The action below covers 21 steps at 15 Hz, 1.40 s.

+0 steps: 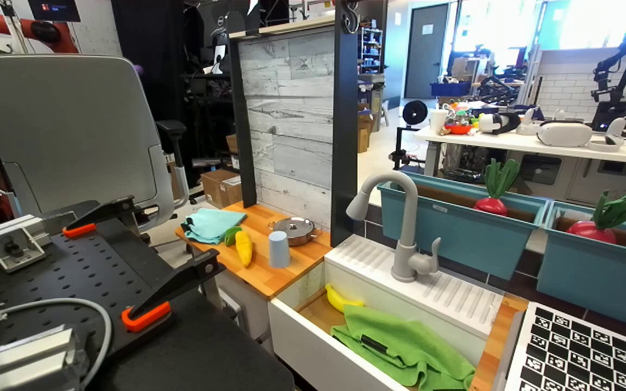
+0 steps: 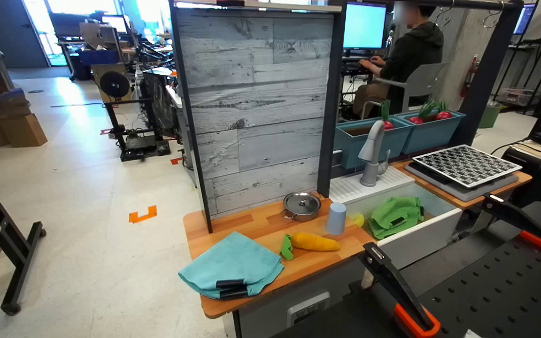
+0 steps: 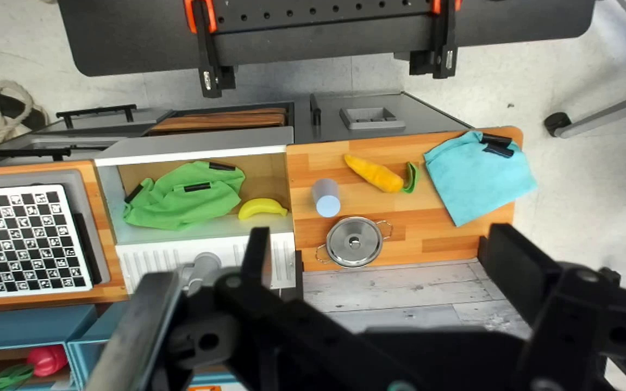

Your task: Remove the lid from the pot, then put the carrot in the pot

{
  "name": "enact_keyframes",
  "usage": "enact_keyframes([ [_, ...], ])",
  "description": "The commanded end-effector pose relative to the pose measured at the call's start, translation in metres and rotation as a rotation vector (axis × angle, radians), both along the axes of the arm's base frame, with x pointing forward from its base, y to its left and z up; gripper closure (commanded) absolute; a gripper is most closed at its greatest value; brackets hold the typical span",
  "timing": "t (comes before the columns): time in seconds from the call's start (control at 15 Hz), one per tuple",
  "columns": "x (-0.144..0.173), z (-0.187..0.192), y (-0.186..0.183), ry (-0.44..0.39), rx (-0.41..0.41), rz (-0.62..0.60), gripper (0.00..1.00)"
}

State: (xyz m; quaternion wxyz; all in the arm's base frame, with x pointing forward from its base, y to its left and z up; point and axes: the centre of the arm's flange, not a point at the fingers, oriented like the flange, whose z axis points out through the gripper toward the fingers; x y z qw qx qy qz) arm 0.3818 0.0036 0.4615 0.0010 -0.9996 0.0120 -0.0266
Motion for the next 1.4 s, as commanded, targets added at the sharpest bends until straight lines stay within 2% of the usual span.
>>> enact_keyframes([
  [0.0,0.015,-0.028,0.009,-0.062,0.049,-0.003,0.0],
  [0.47,0.044,-0.106,0.023,-0.081,0.018,0.019,0.0],
  [0.67,0.069,-0.141,0.03,-0.078,0.018,0.014,0.0],
  [1.13,0.144,-0.221,0.03,0.027,0.118,-0.049,0.0],
  [1.33,0.172,-0.25,0.035,0.032,0.155,-0.094,0.0],
])
